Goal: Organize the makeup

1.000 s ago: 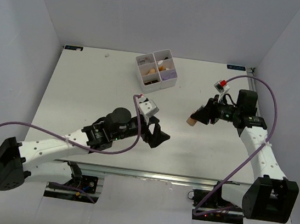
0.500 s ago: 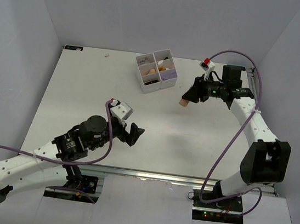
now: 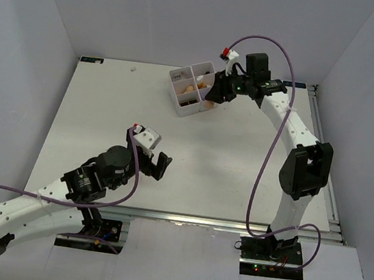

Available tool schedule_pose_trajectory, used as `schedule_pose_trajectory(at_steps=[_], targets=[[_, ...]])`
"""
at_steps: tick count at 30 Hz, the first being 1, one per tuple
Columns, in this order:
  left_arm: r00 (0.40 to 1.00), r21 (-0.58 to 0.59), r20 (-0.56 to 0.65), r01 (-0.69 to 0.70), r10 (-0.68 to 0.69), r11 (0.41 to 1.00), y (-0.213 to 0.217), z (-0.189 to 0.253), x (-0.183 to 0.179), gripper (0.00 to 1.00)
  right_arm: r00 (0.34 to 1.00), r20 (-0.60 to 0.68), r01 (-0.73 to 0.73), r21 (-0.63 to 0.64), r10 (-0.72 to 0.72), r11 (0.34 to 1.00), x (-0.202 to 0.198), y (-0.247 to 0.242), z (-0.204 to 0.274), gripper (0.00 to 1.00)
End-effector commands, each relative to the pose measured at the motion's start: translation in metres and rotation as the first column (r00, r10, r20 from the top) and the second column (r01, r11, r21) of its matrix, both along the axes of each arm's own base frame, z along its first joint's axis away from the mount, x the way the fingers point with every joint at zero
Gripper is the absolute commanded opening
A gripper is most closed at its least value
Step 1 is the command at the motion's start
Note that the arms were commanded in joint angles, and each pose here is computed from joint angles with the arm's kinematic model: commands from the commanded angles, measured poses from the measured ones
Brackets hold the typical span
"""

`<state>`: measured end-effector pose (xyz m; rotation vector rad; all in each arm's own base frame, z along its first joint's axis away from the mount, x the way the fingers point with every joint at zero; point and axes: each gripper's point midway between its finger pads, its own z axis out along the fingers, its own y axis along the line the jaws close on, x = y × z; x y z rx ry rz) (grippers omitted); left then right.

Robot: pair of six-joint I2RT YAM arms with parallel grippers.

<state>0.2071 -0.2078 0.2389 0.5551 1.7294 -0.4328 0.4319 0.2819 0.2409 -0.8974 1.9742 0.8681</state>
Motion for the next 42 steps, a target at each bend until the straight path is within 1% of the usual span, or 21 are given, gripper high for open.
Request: schedule_pose_trajectory(at_steps=[1,4,7,12,13,15,19,23,26,27,31,37,42], targets=[[0.995,-0.011,0.038,-0.089,0.089,0.996,0.024,0.010,0.003,0.98,0.996,0.086,0.007,-0.022,-0.005,1.000,0.024,0.021,0.009,0.08],[0.992,-0.038,0.046,-0.112,0.114,0.993,0.030,0.012,0.003,0.98,0.992,0.123,0.018,-0.019,-0.015,1.000,0.037,0.028,0.014,0.08],[0.989,-0.040,0.055,-0.137,0.139,0.990,0.035,0.012,0.005,0.98,0.986,0.163,0.031,-0.003,-0.031,1.000,0.050,0.032,0.025,0.08],[0.982,-0.031,0.056,-0.180,0.182,0.983,0.042,0.007,0.008,0.98,0.964,0.253,0.059,0.080,-0.078,0.995,0.077,0.044,0.058,0.08],[0.981,-0.032,0.057,-0.186,0.187,0.982,0.043,0.007,0.009,0.98,0.961,0.256,0.082,0.089,-0.102,0.993,0.085,0.045,0.057,0.08],[0.980,-0.030,0.055,-0.191,0.192,0.981,0.044,0.005,0.009,0.98,0.940,0.309,0.109,0.129,-0.144,0.986,0.100,0.047,0.077,0.08],[0.978,-0.034,0.070,-0.195,0.197,0.980,0.046,0.009,0.009,0.98,0.891,0.390,0.185,0.155,-0.232,0.970,0.125,0.042,0.084,0.08],[0.973,-0.042,0.077,-0.213,0.216,0.976,0.051,0.010,0.009,0.98,0.843,0.450,0.248,0.158,-0.294,0.956,0.154,0.035,0.075,0.08],[0.969,-0.046,0.083,-0.228,0.231,0.973,0.055,0.012,0.010,0.98,0.800,0.491,0.290,0.186,-0.345,0.939,0.179,0.029,0.074,0.08],[0.969,-0.045,0.084,-0.230,0.233,0.972,0.055,0.012,0.010,0.98,0.784,0.507,0.293,0.207,-0.358,0.934,0.184,0.029,0.078,0.08],[0.967,-0.037,0.088,-0.235,0.238,0.971,0.056,0.010,0.011,0.98,0.745,0.544,0.320,0.215,-0.385,0.923,0.207,0.027,0.062,0.08],[0.965,-0.028,0.090,-0.243,0.244,0.970,0.057,0.009,0.012,0.98,0.727,0.563,0.322,0.227,-0.393,0.919,0.223,0.021,0.050,0.08],[0.965,-0.031,0.093,-0.242,0.244,0.970,0.057,0.010,0.012,0.98,0.736,0.560,0.306,0.226,-0.381,0.925,0.228,0.024,0.035,0.08]])
